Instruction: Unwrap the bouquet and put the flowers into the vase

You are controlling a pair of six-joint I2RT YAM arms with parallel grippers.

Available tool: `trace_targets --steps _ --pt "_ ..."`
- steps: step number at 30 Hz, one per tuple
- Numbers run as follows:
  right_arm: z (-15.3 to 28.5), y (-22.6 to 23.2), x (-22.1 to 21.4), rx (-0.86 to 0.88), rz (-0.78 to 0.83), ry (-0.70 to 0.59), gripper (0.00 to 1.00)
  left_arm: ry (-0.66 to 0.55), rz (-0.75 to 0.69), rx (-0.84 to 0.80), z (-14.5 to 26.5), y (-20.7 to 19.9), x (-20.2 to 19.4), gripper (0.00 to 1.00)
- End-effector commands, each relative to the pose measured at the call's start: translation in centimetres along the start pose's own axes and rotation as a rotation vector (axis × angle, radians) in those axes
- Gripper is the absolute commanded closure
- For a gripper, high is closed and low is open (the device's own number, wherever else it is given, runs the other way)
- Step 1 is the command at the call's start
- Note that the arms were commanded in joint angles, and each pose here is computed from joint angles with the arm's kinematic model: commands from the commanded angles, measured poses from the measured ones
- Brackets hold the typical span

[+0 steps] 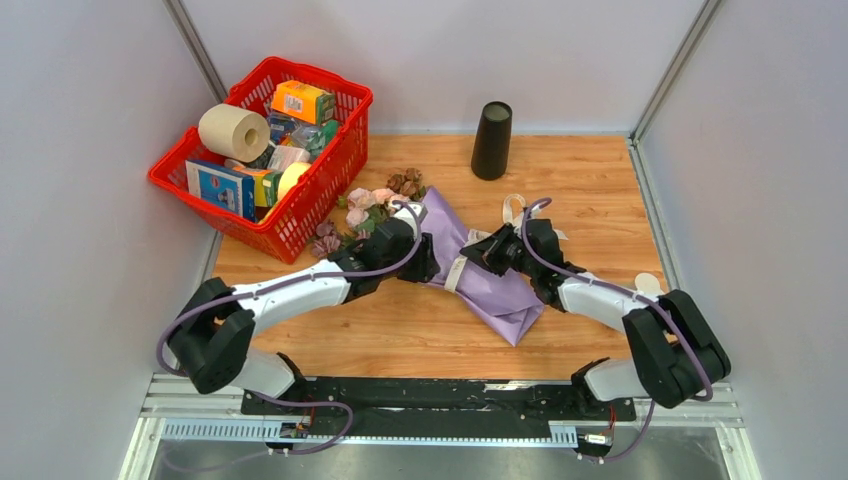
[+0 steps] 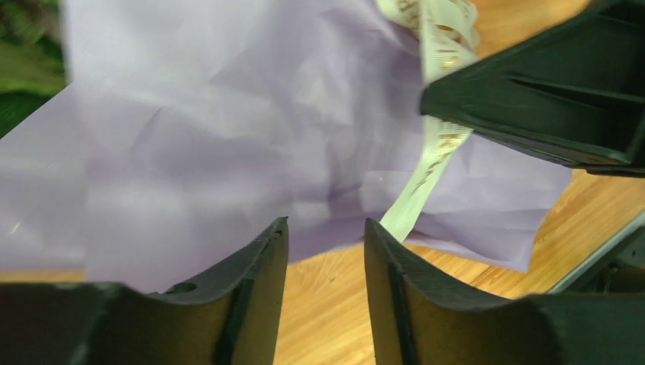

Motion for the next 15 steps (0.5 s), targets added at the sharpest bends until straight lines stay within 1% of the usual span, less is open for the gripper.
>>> trace_targets --steps 1,4,5,7,8,9,15 --pt "1.1 2.1 0.9 0.102 0.058 -0.085 1.00 -0.084 0.161 0.155 2.8 1.3 0.7 0.47" --pt "1.6 2.2 0.4 0.123 0.080 -0.091 1.00 -0.110 0.264 0.153 3.4 1.6 0.2 0.46" --pt "1.7 2.2 0.3 0.131 0.084 -0.096 1.00 -0.122 0.334 0.168 3.5 2.1 -0.2 0.46" --pt "1.8 2.2 0.1 0.136 0.088 -0.096 1.00 -0.159 0.412 0.172 3.4 2.6 -0.5 0.40" --pt "1.8 2.4 0.0 0.143 0.093 -0.092 1.00 -0.166 0.432 0.185 3.3 3.1 -0.8 0.39" --pt "1.8 2.5 -0.1 0.152 0.100 -0.088 1.00 -0.182 0.465 0.160 3.3 2.7 -0.6 0.37" --pt "1.9 3.3 -0.8 0.176 0.139 -0.088 1.00 -0.176 0.607 0.094 3.3 1.9 -0.8 0.32"
Point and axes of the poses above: each gripper's point midway between its finger pads, its own z axis back along the fingers, its own y axis along the line the jaws close on, x = y × z, the point moved 5 cm from there along z, back along the fingers, and after that the axes turned 13 degrees about z, right-handed, at the moved point
